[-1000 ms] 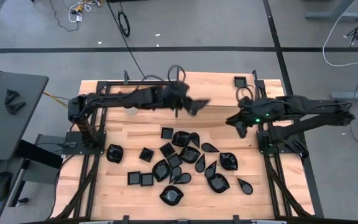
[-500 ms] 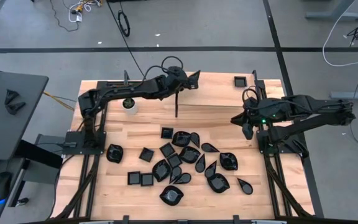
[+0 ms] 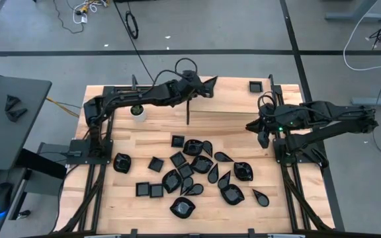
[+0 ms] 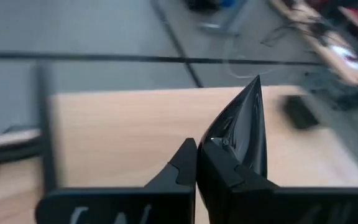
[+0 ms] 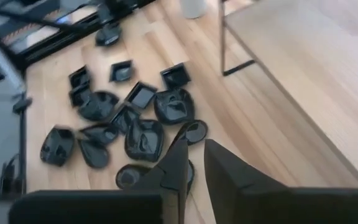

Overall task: Pick & Place Mini shaped plates
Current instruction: Put the drop-shaped plate on the shelf

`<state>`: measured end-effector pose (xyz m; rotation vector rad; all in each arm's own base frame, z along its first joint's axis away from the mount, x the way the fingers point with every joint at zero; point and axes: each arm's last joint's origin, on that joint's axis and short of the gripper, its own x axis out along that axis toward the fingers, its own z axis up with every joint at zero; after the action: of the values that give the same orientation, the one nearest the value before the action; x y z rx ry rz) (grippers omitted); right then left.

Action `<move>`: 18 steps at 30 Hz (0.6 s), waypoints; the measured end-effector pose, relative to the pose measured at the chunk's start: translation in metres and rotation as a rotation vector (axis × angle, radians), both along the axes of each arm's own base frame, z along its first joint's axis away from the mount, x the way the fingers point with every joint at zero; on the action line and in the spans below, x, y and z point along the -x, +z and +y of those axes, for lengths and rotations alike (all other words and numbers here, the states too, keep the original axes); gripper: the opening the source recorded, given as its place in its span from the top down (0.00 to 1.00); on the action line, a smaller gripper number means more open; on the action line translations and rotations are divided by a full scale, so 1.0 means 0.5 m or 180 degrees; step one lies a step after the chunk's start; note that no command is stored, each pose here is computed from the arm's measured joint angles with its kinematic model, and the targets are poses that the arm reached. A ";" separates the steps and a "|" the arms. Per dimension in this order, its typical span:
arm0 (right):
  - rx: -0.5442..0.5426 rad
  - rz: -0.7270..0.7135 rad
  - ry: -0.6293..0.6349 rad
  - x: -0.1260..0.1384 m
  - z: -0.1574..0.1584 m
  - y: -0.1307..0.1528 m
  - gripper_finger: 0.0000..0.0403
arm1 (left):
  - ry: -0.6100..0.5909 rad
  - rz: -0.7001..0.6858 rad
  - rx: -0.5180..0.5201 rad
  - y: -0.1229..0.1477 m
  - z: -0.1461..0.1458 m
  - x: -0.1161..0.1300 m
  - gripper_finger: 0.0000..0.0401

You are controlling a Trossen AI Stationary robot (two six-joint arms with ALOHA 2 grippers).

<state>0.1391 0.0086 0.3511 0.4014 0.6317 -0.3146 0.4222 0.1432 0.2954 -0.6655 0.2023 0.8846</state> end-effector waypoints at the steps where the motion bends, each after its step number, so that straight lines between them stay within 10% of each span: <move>1: 0.0000 -0.0002 -0.0142 0.001 -0.002 -0.001 0.86 | -0.0129 -0.0030 -0.0056 0.017 -0.013 -0.007 0.98; 18: 0.0401 -0.2153 -0.1143 -0.035 -0.047 0.016 0.51 | -0.0349 -0.0193 -0.1073 0.171 -0.214 -0.046 0.97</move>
<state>0.1569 -0.0148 0.3593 0.4670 -0.1269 -0.5252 0.4452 0.0360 0.3807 -0.3630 0.0324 0.7690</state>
